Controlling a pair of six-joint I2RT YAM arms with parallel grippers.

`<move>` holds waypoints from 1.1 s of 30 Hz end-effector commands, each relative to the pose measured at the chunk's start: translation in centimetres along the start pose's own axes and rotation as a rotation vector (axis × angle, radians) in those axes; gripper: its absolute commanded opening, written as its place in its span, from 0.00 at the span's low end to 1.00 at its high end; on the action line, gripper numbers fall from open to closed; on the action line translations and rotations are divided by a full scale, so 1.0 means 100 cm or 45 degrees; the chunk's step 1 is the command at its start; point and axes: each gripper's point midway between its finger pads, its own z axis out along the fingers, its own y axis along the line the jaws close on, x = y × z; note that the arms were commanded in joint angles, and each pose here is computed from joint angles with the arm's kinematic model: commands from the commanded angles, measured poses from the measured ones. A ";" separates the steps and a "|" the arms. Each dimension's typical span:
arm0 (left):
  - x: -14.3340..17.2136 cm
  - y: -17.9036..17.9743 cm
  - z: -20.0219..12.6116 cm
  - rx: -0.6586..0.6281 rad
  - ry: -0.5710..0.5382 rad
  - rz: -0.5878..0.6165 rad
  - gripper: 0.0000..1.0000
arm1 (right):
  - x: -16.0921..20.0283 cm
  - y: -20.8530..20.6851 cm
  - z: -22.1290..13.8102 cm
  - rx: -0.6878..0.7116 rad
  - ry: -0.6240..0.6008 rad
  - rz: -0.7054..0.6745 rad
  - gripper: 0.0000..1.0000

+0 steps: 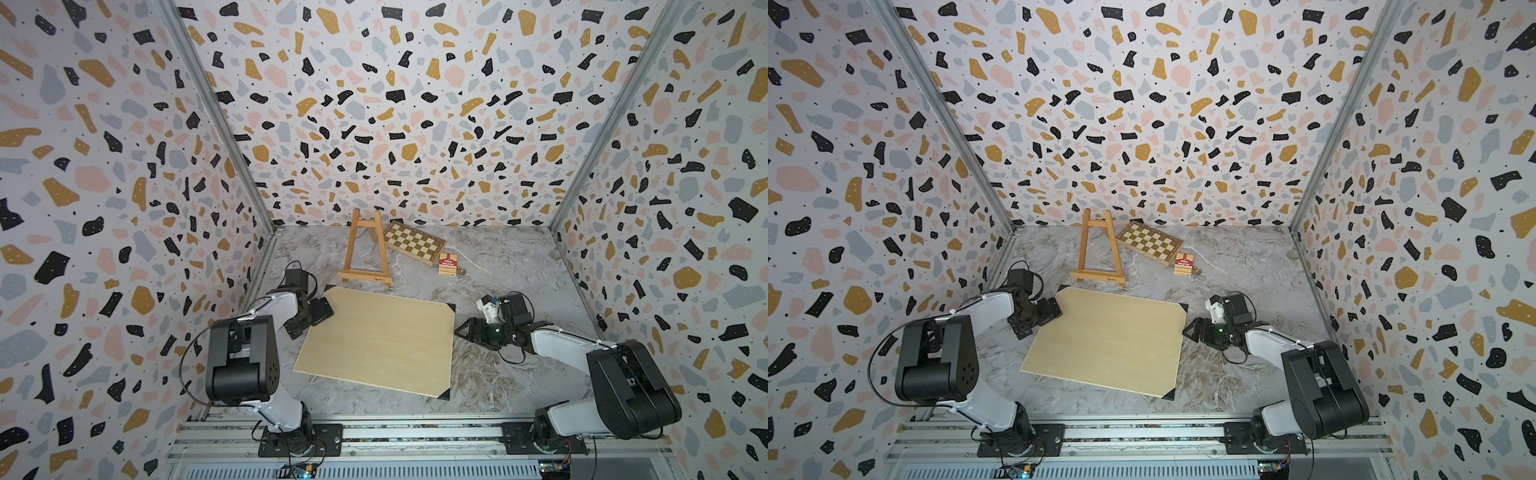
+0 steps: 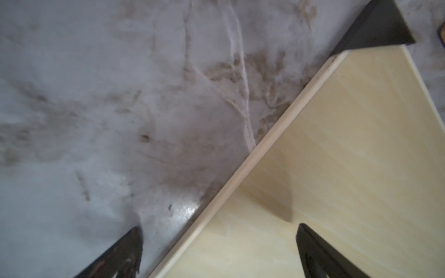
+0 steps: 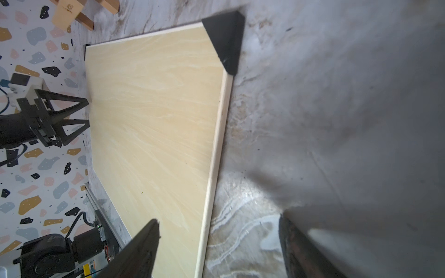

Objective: Assemble the easel
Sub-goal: Pick up the drawing board from the center of the board.

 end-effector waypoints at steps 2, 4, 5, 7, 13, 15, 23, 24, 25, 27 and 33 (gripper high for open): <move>0.039 -0.017 0.012 0.190 0.176 -0.004 0.95 | 0.003 -0.007 -0.006 0.021 -0.005 0.012 0.79; 0.048 -0.019 0.009 0.225 0.205 -0.011 0.94 | 0.003 -0.006 -0.009 0.014 -0.008 0.013 0.80; 0.054 -0.023 0.007 0.274 0.224 -0.015 0.93 | 0.004 -0.006 -0.010 0.016 -0.008 0.018 0.80; 0.066 -0.029 0.002 0.344 0.256 -0.026 0.90 | 0.004 -0.009 -0.014 0.017 -0.015 0.037 0.80; 0.070 -0.025 -0.022 0.347 0.173 -0.004 0.89 | -0.002 -0.011 -0.022 0.004 -0.050 0.069 0.80; 0.064 -0.023 -0.030 0.314 0.144 0.015 0.89 | 0.000 -0.011 -0.022 0.011 -0.039 0.061 0.81; 0.068 -0.015 -0.019 0.260 0.182 0.022 0.91 | 0.018 -0.014 -0.007 0.022 0.063 0.076 0.82; 0.072 -0.019 -0.017 0.301 0.200 0.014 0.91 | 0.023 -0.010 -0.003 0.006 0.083 0.072 0.83; 0.077 -0.022 -0.015 0.331 0.220 0.008 0.91 | 0.027 -0.007 0.000 -0.018 0.105 0.077 0.83; 0.088 -0.023 -0.010 0.366 0.276 0.000 0.91 | 0.037 -0.007 0.009 -0.039 0.170 0.125 0.84; 0.113 -0.026 -0.007 0.445 0.361 -0.046 0.89 | 0.057 0.003 0.016 -0.133 0.295 0.155 0.84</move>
